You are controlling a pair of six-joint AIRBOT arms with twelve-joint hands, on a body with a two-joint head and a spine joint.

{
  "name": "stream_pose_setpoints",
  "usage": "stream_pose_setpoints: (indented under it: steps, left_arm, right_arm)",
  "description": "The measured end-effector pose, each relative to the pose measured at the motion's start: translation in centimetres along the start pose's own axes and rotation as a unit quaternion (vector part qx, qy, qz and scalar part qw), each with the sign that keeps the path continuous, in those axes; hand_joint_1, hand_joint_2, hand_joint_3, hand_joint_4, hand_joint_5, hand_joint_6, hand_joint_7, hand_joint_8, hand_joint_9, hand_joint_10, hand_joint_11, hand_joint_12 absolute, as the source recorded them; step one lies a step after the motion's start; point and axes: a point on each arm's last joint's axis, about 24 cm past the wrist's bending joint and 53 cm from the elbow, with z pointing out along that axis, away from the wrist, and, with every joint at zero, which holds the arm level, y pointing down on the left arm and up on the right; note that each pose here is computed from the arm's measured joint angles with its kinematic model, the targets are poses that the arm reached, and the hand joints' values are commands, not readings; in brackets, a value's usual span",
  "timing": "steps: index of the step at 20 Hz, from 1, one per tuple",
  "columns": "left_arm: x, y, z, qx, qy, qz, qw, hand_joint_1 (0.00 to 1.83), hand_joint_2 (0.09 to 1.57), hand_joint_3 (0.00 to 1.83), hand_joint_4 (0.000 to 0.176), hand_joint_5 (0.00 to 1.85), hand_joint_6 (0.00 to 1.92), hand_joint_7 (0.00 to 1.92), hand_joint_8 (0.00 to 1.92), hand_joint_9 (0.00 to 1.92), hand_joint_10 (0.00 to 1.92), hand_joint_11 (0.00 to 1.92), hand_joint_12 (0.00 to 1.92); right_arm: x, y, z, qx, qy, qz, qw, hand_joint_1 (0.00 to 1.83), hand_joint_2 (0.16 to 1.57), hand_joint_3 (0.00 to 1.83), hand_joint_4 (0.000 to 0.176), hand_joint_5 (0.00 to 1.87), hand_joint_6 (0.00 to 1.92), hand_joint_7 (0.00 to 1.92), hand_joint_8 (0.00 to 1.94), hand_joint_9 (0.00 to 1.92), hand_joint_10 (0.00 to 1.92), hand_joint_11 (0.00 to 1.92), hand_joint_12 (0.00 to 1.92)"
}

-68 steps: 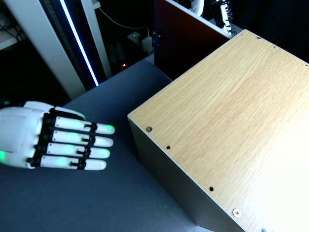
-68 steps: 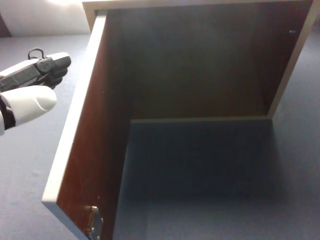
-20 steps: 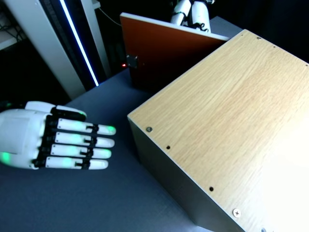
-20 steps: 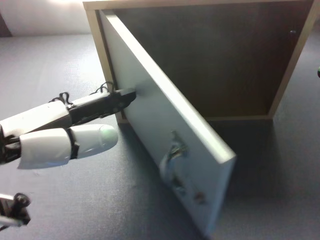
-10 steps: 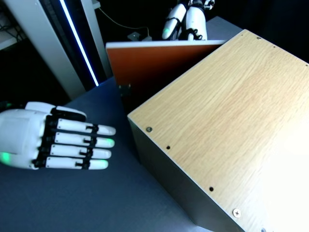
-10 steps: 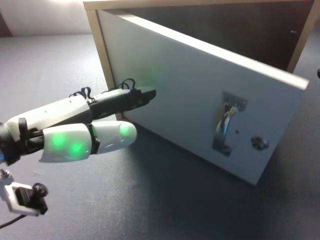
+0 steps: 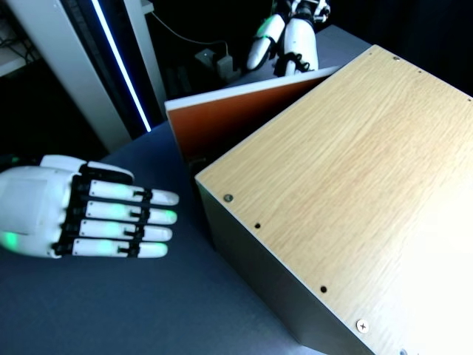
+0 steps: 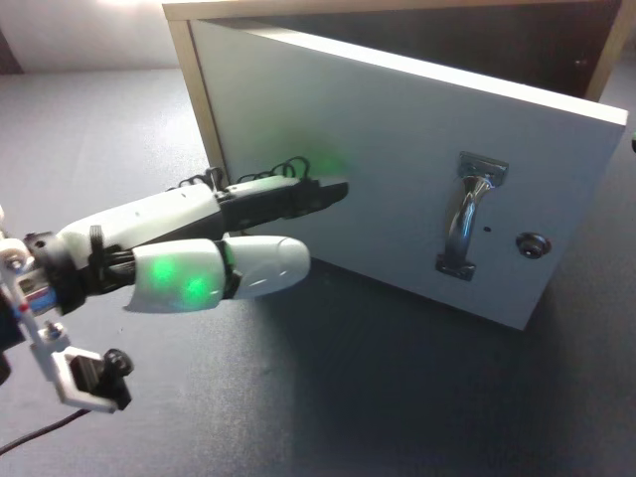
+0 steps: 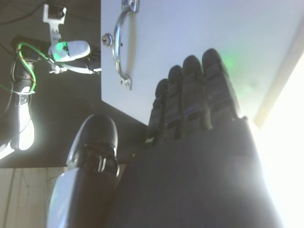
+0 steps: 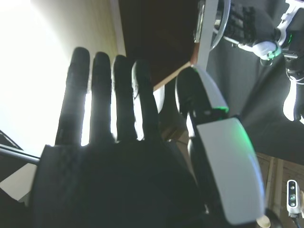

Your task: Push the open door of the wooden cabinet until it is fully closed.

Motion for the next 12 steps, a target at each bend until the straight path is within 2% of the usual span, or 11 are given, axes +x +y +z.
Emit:
stream_pose_setpoints:
  steps: [2, 3, 8, 10, 12]
  left_arm:
    - [0.0, -0.2, 0.6, 0.006, 0.002, 0.002, 1.0000, 0.00, 1.49, 0.00, 0.000, 0.13, 0.01, 0.12, 0.00, 0.08, 0.00, 0.02, 0.00]
    - [0.1, -0.2, 1.0, 0.005, 0.007, 0.009, 0.9999, 0.00, 1.49, 0.00, 0.000, 0.15, 0.01, 0.13, 0.01, 0.10, 0.01, 0.06, 0.02]
    - [-0.2, -0.4, 2.4, 0.009, 0.005, 0.014, 0.9999, 0.00, 1.48, 0.00, 0.000, 0.18, 0.01, 0.17, 0.01, 0.17, 0.01, 0.16, 0.06]
    - [-0.6, -0.6, 2.6, 0.014, 0.001, 0.014, 0.9998, 0.00, 1.47, 0.00, 0.000, 0.16, 0.00, 0.16, 0.00, 0.17, 0.00, 0.16, 0.07]
    - [-1.0, -0.2, 3.1, 0.011, -0.006, 0.006, 0.9999, 0.00, 1.48, 0.00, 0.000, 0.13, 0.00, 0.13, 0.00, 0.16, 0.00, 0.16, 0.07]
  right_arm:
    - [-0.1, 0.0, 0.0, 0.000, -0.001, -0.001, 1.0000, 0.55, 1.40, 0.00, 0.000, 0.36, 0.00, 0.34, 0.00, 0.33, 0.00, 0.32, 0.09]
    - [-0.1, 0.0, 0.0, 0.000, -0.001, -0.002, 1.0000, 0.57, 1.40, 0.00, 0.000, 0.36, 0.00, 0.34, 0.00, 0.33, 0.00, 0.33, 0.09]
    - [-0.1, -0.1, 0.0, 0.000, -0.001, -0.001, 1.0000, 0.57, 1.40, 0.00, 0.000, 0.36, 0.00, 0.34, 0.00, 0.33, 0.00, 0.33, 0.09]
    - [-0.1, -0.1, 0.0, 0.000, -0.001, -0.002, 1.0000, 0.58, 1.39, 0.00, 0.000, 0.37, 0.00, 0.34, 0.00, 0.33, 0.00, 0.33, 0.08]
    - [0.0, -0.1, 0.0, -0.001, 0.000, -0.001, 1.0000, 0.60, 1.39, 0.00, 0.000, 0.36, 0.00, 0.34, 0.00, 0.32, 0.00, 0.33, 0.07]
